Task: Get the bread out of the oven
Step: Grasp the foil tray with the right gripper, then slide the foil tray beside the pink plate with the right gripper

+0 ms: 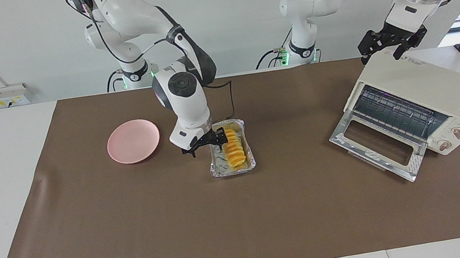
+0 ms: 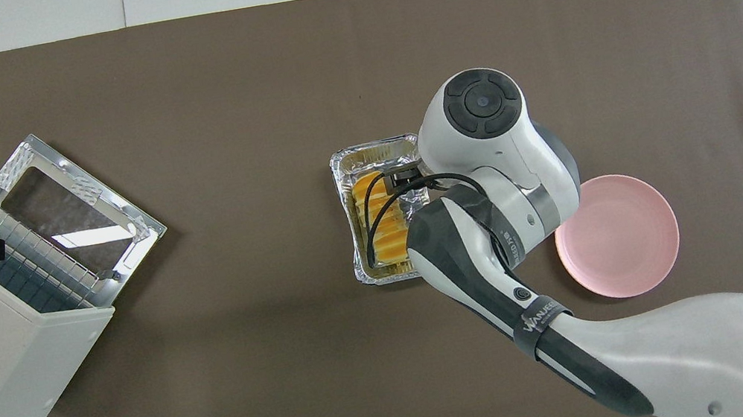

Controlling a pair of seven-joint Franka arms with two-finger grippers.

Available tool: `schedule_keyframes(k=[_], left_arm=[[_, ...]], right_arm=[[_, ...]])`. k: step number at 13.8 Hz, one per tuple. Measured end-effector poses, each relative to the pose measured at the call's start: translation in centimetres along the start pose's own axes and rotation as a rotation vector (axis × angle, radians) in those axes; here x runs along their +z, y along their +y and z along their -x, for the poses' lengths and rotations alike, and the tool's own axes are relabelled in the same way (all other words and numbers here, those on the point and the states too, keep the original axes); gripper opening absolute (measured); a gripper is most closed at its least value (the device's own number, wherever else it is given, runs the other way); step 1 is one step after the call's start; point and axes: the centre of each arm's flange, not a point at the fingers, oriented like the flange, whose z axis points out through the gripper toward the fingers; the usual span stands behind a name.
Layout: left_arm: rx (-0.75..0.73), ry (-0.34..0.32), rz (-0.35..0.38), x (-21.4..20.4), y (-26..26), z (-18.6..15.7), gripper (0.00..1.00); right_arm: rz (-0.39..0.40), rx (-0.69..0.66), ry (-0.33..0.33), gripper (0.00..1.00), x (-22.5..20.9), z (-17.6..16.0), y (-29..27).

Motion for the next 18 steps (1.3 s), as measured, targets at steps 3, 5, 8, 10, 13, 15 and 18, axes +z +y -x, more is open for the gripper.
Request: schedule_keyframes(k=[3, 5, 8, 10, 13, 15, 18], left_arm=[[0.011, 0.002, -0.001, 0.3, 0.0, -0.4, 1.0], [0.016, 0.031, -0.002, 0.0, 0.0, -0.7, 1.0], [0.026, 0.038, -0.002, 0.0, 0.3, -0.7, 1.0], [0.029, 0.036, -0.002, 0.1, 0.4, -0.8, 1.0], [0.03, 0.032, -0.003, 0.3, 0.5, -0.9, 1.0], [0.029, 0.031, -0.003, 0.3, 0.4, -0.9, 1.0], [0.025, 0.031, -0.002, 0.3, 0.2, -0.9, 1.0]], right_arm=[[-0.014, 0.037, 0.024, 1.0, 2.4, 0.6, 0.0], [-0.017, 0.047, 0.029, 1.0, 3.8, 1.2, 0.1], [-0.019, 0.067, 0.032, 0.88, 4.9, 1.8, 0.2], [-0.019, 0.081, 0.031, 0.6, 4.9, 2.0, -0.1], [-0.019, 0.1, 0.03, 0.23, 5.0, 2.2, -0.5], [-0.02, 0.127, 0.03, 0.02, 4.9, 2.2, -0.6], [-0.023, 0.132, 0.04, 0.02, 4.4, 2.0, -0.5]])
